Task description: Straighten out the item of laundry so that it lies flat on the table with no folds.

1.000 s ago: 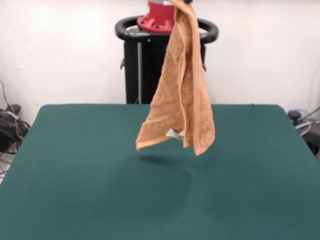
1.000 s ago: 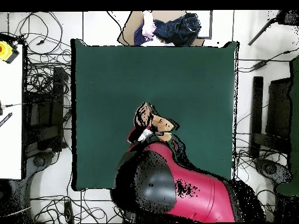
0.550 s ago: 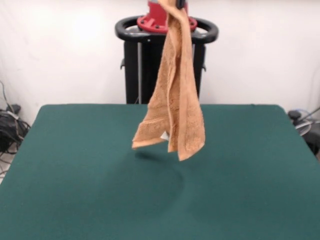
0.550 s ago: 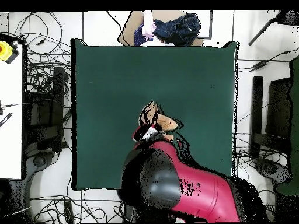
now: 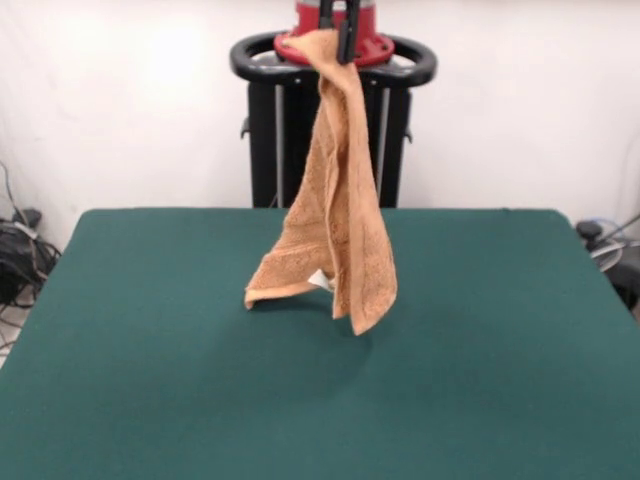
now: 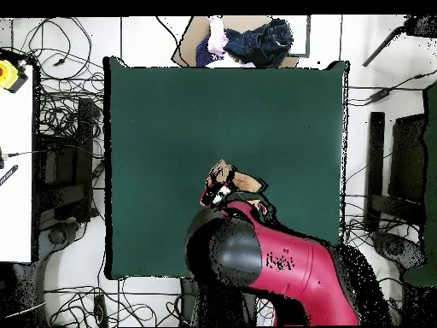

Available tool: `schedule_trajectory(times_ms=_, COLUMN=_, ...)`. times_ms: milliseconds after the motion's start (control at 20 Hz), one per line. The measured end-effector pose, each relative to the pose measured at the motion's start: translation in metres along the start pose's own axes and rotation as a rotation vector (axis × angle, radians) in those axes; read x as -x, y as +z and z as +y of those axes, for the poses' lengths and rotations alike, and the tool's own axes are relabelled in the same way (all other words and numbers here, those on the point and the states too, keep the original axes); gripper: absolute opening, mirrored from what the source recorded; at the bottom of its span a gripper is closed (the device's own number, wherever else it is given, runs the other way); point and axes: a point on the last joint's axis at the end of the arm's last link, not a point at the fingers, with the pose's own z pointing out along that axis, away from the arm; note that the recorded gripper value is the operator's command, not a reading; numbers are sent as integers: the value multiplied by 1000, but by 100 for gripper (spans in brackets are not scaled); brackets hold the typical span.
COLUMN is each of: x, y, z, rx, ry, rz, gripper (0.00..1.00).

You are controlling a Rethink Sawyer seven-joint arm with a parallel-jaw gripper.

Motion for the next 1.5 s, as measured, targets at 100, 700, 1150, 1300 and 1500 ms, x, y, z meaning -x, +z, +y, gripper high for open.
schedule_trajectory(times_ms=100, x=2, y=5, z=1, rx=-2, ry=-1, rz=7, gripper=0)
schedule_trajectory(times_ms=700, x=10, y=35, z=3, rx=-14, ry=-8, rz=46, gripper=0)
schedule_trajectory(times_ms=1150, x=15, y=52, z=4, rx=-11, ry=-12, rz=28, gripper=0)
schedule_trajectory(times_ms=1300, x=18, y=54, z=5, rx=-7, ry=-12, rz=12, gripper=0)
schedule_trajectory(times_ms=1500, x=21, y=60, z=6, rx=-1, ry=-12, rz=-14, gripper=0)
